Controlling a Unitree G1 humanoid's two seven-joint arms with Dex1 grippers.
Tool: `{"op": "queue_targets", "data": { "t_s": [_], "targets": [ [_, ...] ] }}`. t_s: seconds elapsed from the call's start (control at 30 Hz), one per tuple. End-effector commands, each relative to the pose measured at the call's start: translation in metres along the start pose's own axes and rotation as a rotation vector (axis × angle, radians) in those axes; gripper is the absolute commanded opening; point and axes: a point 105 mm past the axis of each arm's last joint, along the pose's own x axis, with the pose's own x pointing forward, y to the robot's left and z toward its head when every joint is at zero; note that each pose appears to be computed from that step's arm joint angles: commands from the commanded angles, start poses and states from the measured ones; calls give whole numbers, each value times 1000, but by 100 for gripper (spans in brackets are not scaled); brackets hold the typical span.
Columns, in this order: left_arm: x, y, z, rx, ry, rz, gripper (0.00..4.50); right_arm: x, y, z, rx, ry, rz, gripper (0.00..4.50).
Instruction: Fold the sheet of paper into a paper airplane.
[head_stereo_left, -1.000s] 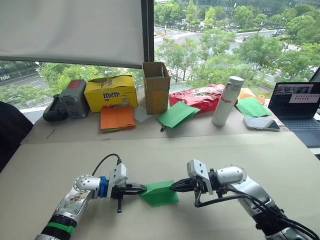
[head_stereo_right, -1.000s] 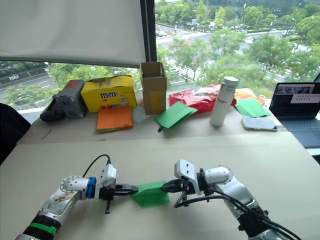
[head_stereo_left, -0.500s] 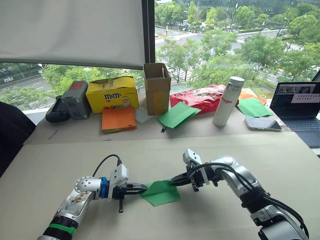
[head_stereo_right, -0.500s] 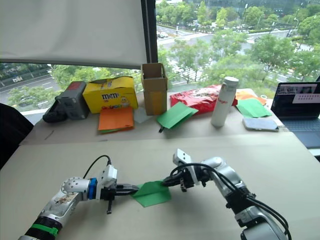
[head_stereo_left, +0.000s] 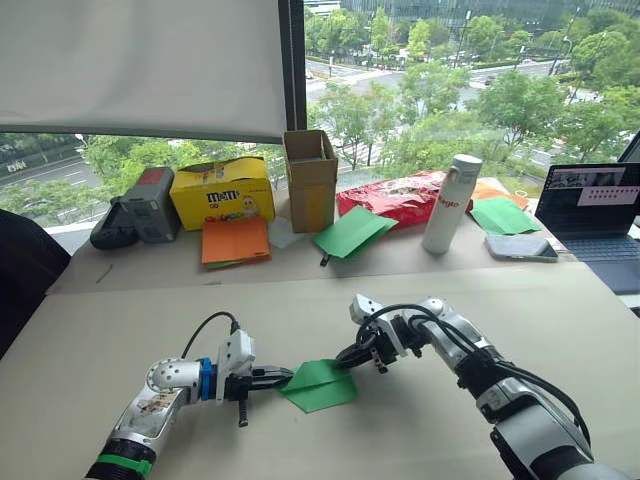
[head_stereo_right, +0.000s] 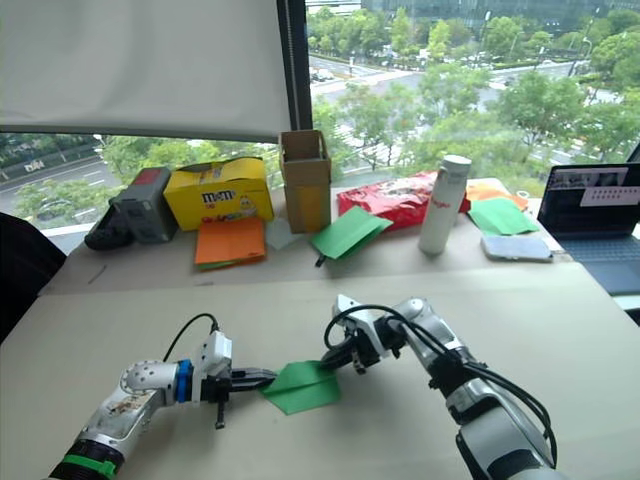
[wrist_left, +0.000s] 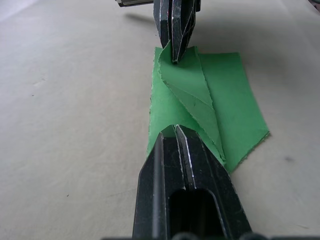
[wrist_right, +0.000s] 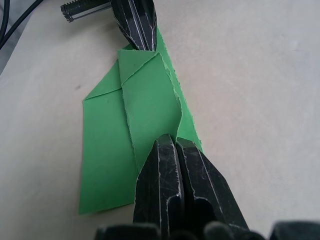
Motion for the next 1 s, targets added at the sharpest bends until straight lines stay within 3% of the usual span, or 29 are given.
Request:
{"op": "queue_targets", "data": {
  "t_s": [0.03, 0.13, 0.2, 0.3, 0.43, 0.63, 0.9, 1.0],
  "targets": [
    [0, -8, 22, -144, -196, 1, 0, 3, -3, -23, 42, 93, -32, 2],
    [-4, -11, 44, -220, -334, 26, 0, 4, -2, -26, 44, 98, -30, 2],
    [-3, -13, 48, -229, -345, 27, 0, 4, -2, -27, 46, 97, -29, 2],
    [12, -25, 33, -145, -207, -32, 0, 6, 2, -28, 43, 95, -15, 2],
    [21, -20, 31, -140, -191, -24, 0, 6, 4, -28, 45, 89, -15, 2],
    [27, -21, -9, 10, 42, -32, 0, 4, 10, -25, 10, 61, 4, 2],
    [29, -27, -22, -33, 51, -39, 0, -5, 8, -20, 20, -4, -75, 2],
    [27, -30, -24, -62, 49, -49, 0, -18, 8, -1, -10, -93, -114, 90]
  ]
}}
